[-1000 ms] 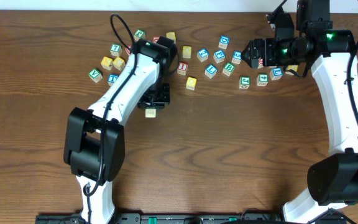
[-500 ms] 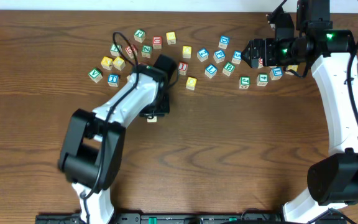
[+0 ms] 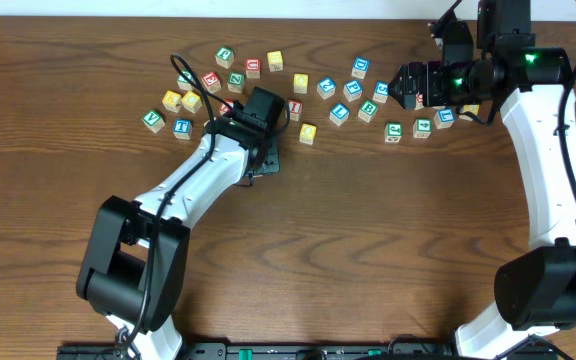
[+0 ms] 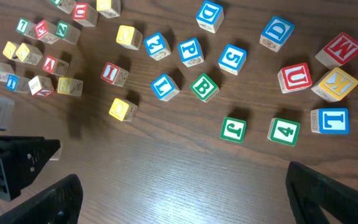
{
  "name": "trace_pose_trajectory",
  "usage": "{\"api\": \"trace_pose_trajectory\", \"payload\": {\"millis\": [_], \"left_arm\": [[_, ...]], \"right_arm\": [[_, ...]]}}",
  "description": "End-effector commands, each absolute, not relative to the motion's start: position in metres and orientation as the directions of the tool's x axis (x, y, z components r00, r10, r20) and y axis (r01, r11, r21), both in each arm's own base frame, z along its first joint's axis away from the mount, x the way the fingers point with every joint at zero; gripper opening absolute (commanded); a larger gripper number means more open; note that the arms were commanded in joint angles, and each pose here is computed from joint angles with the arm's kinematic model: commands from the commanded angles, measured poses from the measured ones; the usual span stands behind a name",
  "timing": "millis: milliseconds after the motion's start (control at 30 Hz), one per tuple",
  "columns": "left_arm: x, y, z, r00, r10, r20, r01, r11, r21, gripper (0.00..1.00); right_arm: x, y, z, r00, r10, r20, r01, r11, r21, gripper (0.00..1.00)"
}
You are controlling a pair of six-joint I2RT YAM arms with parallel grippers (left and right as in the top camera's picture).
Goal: Spell out ROBOT
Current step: 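Carry the R block toward the front and set it down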
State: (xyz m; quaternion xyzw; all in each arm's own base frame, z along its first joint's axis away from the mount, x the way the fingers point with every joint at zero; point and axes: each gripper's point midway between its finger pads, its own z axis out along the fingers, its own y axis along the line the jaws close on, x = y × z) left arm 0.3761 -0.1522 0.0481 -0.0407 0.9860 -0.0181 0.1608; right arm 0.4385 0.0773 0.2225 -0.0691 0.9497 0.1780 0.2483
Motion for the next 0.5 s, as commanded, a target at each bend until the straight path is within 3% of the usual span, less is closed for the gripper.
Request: {"api": "trace_pose_trajectory", "payload": {"millis": [0,233,467], "left_arm": [[0.371,-0.15,0.037,-0.951,-0.11,-0.287,-0.103,0.994,-0.039,0.14],[0.364,-0.147,0.028,-0.961,0.043,-0.272,0.041,0.999,0.013,0.14],[0.364,-0.146,0.015,-0.953,0.067,-0.297,0.066,0.998,0.011,0.14]], "right_arm": [[0.442,0.077,0.229,-0.859,-0.043,-0.511,-0.228,0.924,0.306,0.99],[0.442,0.077,0.229,-0.859,-0.043,-0.511,-0.228,0.924,0.306,0.99],[0.442,0.077,0.229,-0.859,-0.043,-0.511,-0.228,0.924,0.306,0.99]]}}
